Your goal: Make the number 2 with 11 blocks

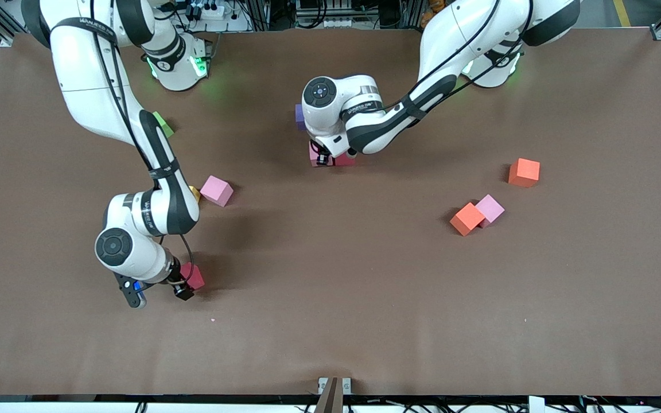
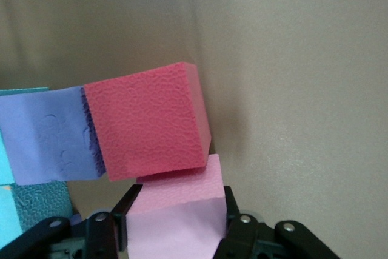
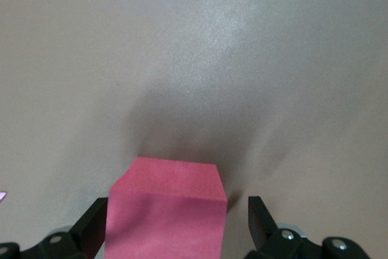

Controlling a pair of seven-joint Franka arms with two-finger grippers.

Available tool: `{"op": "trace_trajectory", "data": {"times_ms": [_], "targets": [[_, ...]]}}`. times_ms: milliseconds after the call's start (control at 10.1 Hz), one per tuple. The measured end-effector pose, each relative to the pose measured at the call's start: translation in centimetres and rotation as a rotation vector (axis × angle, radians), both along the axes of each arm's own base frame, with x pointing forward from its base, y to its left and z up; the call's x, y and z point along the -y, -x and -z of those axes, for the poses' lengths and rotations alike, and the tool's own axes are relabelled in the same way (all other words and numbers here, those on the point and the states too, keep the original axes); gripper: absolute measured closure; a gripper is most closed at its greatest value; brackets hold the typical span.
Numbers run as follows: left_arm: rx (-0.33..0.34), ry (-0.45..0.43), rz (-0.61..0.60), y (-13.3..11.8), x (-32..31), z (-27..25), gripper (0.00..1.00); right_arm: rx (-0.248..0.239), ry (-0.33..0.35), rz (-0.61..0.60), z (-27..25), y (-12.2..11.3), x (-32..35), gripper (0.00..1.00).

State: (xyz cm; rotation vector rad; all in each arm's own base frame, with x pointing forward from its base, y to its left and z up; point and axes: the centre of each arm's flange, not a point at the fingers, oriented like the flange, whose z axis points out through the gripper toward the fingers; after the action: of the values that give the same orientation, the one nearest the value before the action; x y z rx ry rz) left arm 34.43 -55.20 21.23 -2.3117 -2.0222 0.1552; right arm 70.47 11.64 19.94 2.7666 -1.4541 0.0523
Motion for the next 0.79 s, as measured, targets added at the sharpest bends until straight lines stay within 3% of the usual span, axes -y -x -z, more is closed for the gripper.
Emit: {"op": "trace_trajectory", "data": {"times_ms": [297, 793], "targets": [[-0.003, -0.002, 0.003, 0.3, -0.1, 0.2, 0.44, 0.001, 0.0, -0.005, -0.1, 0.0, -0.4, 0.4], [-0.001, -0.007, 0.004, 0.4, -0.4, 1.0, 0.44, -0.017, 0.0, -0.024, -0.3, 0.5, -2.0, 0.44]]}}
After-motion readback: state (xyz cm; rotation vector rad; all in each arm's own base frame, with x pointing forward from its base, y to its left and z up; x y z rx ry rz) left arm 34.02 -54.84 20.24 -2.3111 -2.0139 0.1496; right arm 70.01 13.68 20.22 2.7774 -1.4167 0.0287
